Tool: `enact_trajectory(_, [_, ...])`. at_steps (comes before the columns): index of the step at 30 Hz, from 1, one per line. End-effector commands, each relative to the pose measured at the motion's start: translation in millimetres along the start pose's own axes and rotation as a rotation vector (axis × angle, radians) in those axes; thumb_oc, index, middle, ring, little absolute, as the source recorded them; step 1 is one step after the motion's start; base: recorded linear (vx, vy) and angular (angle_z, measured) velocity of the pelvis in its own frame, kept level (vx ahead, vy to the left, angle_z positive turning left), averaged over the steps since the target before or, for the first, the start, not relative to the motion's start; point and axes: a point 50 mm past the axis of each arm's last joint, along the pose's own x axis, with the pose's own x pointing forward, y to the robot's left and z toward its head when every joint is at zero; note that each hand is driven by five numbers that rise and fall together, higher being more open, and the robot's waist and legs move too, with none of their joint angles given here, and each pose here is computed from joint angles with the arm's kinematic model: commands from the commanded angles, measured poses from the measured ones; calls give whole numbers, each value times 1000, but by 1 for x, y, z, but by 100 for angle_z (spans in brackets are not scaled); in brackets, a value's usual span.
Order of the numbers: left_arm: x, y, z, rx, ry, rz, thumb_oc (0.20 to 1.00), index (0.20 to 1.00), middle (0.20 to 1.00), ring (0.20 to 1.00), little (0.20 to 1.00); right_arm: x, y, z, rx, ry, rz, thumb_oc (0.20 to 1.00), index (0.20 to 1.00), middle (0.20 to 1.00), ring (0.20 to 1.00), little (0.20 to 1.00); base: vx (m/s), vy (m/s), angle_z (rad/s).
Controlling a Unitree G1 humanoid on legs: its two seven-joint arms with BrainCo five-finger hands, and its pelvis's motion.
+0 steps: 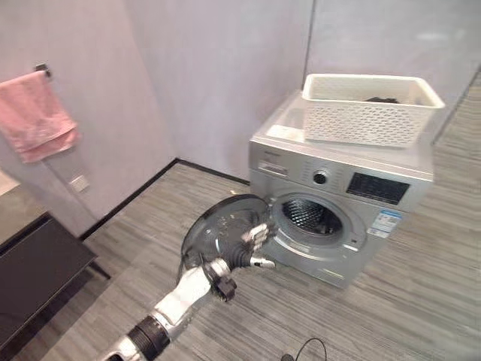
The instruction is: Grab the laundry basket,head to the washer,open it,put in the laundry and shut it.
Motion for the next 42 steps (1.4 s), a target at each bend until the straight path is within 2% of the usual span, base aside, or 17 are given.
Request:
enact_trajectory(1, [9,28,11,201,65,-8,1000,1000,1000,1000,1000,2,-13,34,-54,-102,-24,1000,1000,1000,1000,1000,-16,20,-23])
enact_trajectory(2, [9,28,11,201,65,-8,1000,1000,1000,1000,1000,2,-13,34,-54,-102,-24,1000,1000,1000,1000,1000,-36,38,-25])
enact_trajectory(3, [9,40,-1,330,187,-15,1000,1000,1000,1000,1000,2,-18,41,-102,-132,-23,1000,1000,1000,1000,1000,-20,18,-13])
enact_trajectory(10, [9,40,-1,330,187,-15,1000,1000,1000,1000,1000,2,-18,41,-102,-132,-23,1000,1000,1000,1000,1000,-3,3,-8])
enact_trajectory(12, [6,66,-18,549,386,37,1000,1000,1000,1000,1000,2,-25,57,-138,-187,-25,1000,1000,1000,1000,1000,-97,17,-1])
enact_trajectory(14, [3,81,-25,684,502,81,1000,1000,1000,1000,1000,1,-27,69,-157,-225,-27,1000,1000,1000,1000,1000,-96,21,-12])
enact_trajectory(15, [3,81,-25,684,502,81,1000,1000,1000,1000,1000,1,-27,69,-157,-225,-27,1000,1000,1000,1000,1000,-166,30,-34])
enact_trajectory(16, [-5,122,-11,792,579,316,1000,1000,1000,1000,1000,-3,-28,93,-179,-312,-37,1000,1000,1000,1000,1000,-168,17,-36])
enact_trajectory(17, [-8,133,-1,791,572,392,1000,1000,1000,1000,1000,-4,-28,96,-175,-331,-39,1000,1000,1000,1000,1000,-169,17,-32])
enact_trajectory(18, [-8,133,-1,791,572,392,1000,1000,1000,1000,1000,-4,-28,97,-175,-331,-40,1000,1000,1000,1000,1000,-97,-10,-17])
enact_trajectory(19, [-19,160,22,834,565,559,1000,1000,1000,1000,1000,-6,-26,104,-172,-370,-38,1000,1000,1000,1000,1000,-185,-45,-11])
enact_trajectory(20, [-50,202,66,885,557,847,1000,1000,1000,1000,1000,-12,-23,117,-184,-468,-58,1000,1000,1000,1000,1000,-185,-45,-4])
enact_trajectory(22, [-60,213,80,913,557,917,1000,1000,1000,1000,1000,-12,-25,117,-176,-473,-66,1000,1000,1000,1000,1000,-80,-31,10])
enact_trajectory(26, [-72,224,99,896,518,1011,1000,1000,1000,1000,1000,-12,-27,119,-165,-469,-76,1000,1000,1000,1000,1000,-47,-22,17])
enact_trajectory(30, [-74,226,102,884,499,1025,1000,1000,1000,1000,1000,-11,-28,119,-161,-462,-81,1000,1000,1000,1000,1000,-6,-1,6])
enact_trajectory(38, [-66,212,72,837,498,951,1000,1000,1000,1000,1000,-12,-26,122,-164,-477,-78,1000,1000,1000,1000,1000,1,5,5])
enact_trajectory(42, [-65,199,45,726,451,941,1000,1000,1000,1000,1000,-11,-20,116,-158,-460,-63,1000,1000,1000,1000,1000,0,0,0])
